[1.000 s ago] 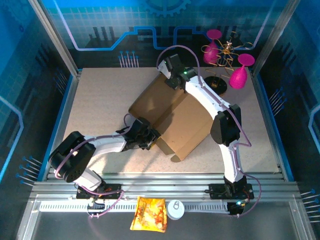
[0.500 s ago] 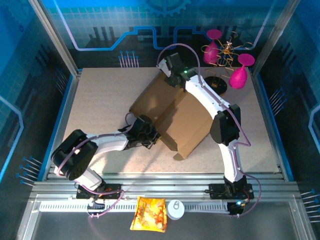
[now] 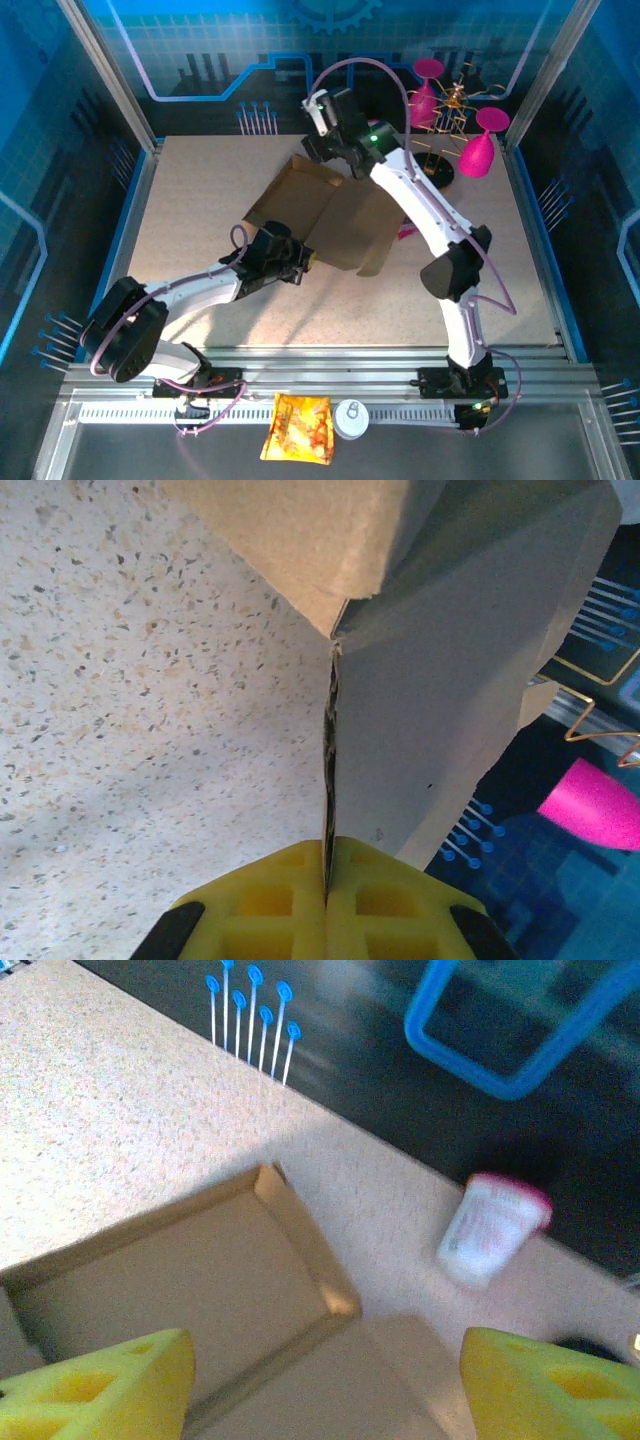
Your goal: Fold the paper box
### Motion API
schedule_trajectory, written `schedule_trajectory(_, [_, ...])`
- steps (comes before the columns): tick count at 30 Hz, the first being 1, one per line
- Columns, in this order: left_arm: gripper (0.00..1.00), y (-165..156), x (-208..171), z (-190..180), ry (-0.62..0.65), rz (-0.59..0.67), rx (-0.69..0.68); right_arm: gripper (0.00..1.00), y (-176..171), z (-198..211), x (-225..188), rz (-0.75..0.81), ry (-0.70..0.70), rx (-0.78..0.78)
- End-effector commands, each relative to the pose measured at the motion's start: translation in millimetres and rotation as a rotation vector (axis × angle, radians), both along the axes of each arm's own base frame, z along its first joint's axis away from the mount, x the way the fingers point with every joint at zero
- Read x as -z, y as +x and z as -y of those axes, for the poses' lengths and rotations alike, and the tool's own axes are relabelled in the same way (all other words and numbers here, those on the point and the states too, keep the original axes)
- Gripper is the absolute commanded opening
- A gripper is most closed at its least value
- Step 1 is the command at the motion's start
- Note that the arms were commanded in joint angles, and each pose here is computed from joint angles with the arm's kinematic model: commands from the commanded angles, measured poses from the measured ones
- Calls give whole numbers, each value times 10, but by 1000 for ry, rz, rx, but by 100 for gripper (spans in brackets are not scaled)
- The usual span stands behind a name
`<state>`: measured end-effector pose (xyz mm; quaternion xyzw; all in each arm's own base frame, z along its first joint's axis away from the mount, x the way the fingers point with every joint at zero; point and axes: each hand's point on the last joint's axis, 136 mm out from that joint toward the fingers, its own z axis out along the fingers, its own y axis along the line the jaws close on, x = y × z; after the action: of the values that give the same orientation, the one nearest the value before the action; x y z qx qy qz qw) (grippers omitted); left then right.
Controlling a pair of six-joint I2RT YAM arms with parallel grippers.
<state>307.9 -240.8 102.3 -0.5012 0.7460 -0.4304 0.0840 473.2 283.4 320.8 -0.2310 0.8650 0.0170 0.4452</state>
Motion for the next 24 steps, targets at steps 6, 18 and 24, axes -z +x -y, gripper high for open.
schedule_trajectory(6, [0,-67,-33,-87,-66,-18,-60,68,-491,1437,616,-319,513,486])
schedule_trajectory(18, [0,-80,-41,-88,-98,-39,-73,70,-1060,1600,1758,-568,769,512])
schedule_trajectory(24, [0,-96,-33,-75,-98,-46,-64,60,-1033,1279,1945,-652,829,411])
